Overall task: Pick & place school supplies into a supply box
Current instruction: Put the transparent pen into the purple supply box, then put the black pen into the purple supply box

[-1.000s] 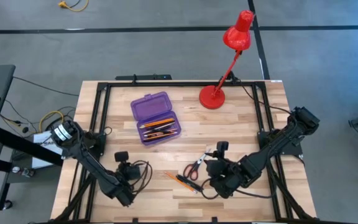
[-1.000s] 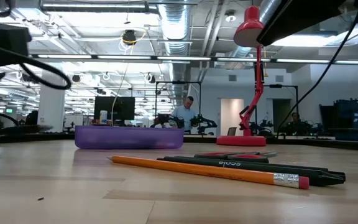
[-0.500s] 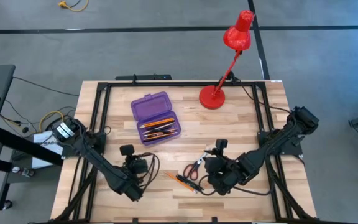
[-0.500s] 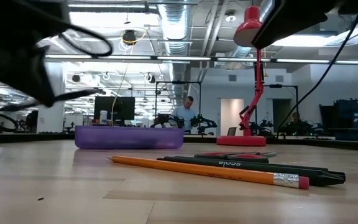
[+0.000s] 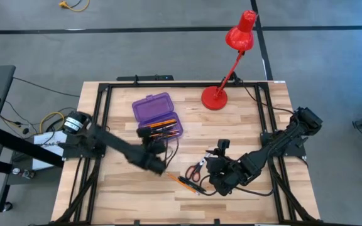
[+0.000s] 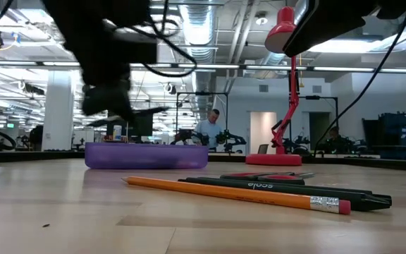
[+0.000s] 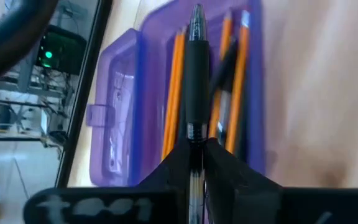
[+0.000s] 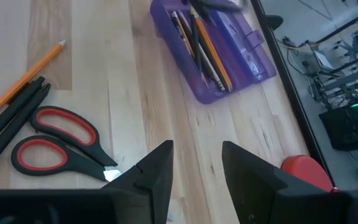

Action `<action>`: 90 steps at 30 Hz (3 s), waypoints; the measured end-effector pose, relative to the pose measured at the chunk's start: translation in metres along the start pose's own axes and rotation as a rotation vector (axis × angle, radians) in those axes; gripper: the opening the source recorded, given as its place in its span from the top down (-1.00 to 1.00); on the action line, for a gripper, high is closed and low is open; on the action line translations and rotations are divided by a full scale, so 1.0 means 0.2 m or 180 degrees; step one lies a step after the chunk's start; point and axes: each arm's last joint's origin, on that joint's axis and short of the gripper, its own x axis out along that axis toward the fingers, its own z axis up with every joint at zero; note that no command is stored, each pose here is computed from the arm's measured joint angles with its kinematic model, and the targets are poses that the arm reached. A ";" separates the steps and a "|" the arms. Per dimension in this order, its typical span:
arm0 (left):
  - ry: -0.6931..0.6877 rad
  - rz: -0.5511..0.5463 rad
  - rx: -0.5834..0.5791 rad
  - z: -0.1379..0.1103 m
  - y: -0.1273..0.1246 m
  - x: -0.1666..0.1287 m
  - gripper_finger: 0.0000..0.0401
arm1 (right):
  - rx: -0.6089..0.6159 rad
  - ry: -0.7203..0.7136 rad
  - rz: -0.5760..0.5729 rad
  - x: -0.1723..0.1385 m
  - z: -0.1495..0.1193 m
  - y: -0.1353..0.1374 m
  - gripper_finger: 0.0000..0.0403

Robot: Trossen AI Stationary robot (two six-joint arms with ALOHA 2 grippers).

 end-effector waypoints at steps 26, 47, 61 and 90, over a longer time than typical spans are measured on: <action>0.0174 -0.0138 -0.0022 0.15 0.18 0.26 0.61 | -0.0050 0.0043 -0.0006 0.00 -0.01 0.00 0.34; -0.0590 -0.0554 0.0061 0.08 0.13 -0.18 0.18 | -0.0459 -0.0327 0.1560 0.21 0.05 0.01 0.37; -0.1056 -0.0409 -0.0309 -0.22 0.01 -0.52 0.18 | -0.0210 -0.0115 0.2484 0.31 -0.02 0.22 0.40; -0.1133 -0.0348 -0.0399 -0.26 0.00 -0.55 0.18 | 0.0247 0.0950 0.1924 0.47 -0.16 0.35 0.43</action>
